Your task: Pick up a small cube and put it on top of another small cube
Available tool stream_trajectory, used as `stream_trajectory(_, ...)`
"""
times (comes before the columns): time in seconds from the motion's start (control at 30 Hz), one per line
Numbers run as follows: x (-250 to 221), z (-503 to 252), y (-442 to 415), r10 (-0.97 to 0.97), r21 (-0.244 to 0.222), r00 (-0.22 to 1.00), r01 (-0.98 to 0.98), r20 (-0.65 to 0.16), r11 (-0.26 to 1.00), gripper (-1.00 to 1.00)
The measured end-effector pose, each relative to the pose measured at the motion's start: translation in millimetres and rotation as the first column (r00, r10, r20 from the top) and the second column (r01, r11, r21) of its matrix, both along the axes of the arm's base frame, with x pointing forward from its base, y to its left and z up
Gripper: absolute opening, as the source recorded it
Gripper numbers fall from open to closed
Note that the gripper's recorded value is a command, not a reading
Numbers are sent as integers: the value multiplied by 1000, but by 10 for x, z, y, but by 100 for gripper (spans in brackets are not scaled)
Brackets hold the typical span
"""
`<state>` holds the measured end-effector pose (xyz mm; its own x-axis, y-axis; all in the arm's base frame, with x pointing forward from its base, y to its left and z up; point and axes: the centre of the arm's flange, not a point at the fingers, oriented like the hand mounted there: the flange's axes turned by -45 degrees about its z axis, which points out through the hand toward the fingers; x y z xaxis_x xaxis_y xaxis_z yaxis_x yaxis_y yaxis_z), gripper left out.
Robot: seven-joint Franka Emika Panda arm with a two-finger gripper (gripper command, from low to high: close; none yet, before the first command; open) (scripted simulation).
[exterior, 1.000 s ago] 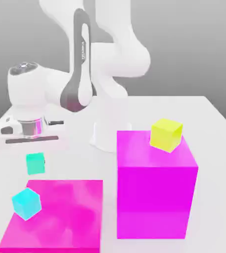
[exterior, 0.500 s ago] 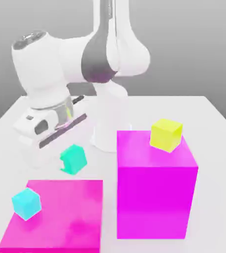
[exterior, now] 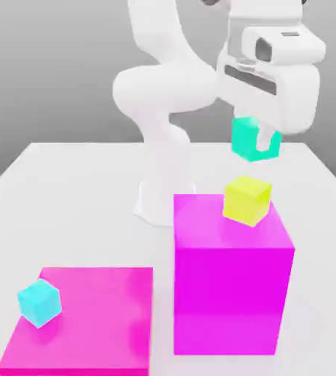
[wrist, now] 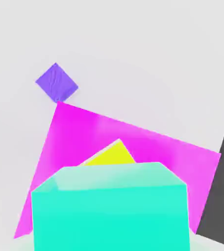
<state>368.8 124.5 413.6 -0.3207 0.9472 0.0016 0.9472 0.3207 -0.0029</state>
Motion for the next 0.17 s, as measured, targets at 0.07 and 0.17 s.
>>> stream_trajectory(0.07,0,0,0,0,0,1000,0,0,1000,100)
stream_trajectory(0.17,0,0,0,0,0,1000,0,0,1000,100)
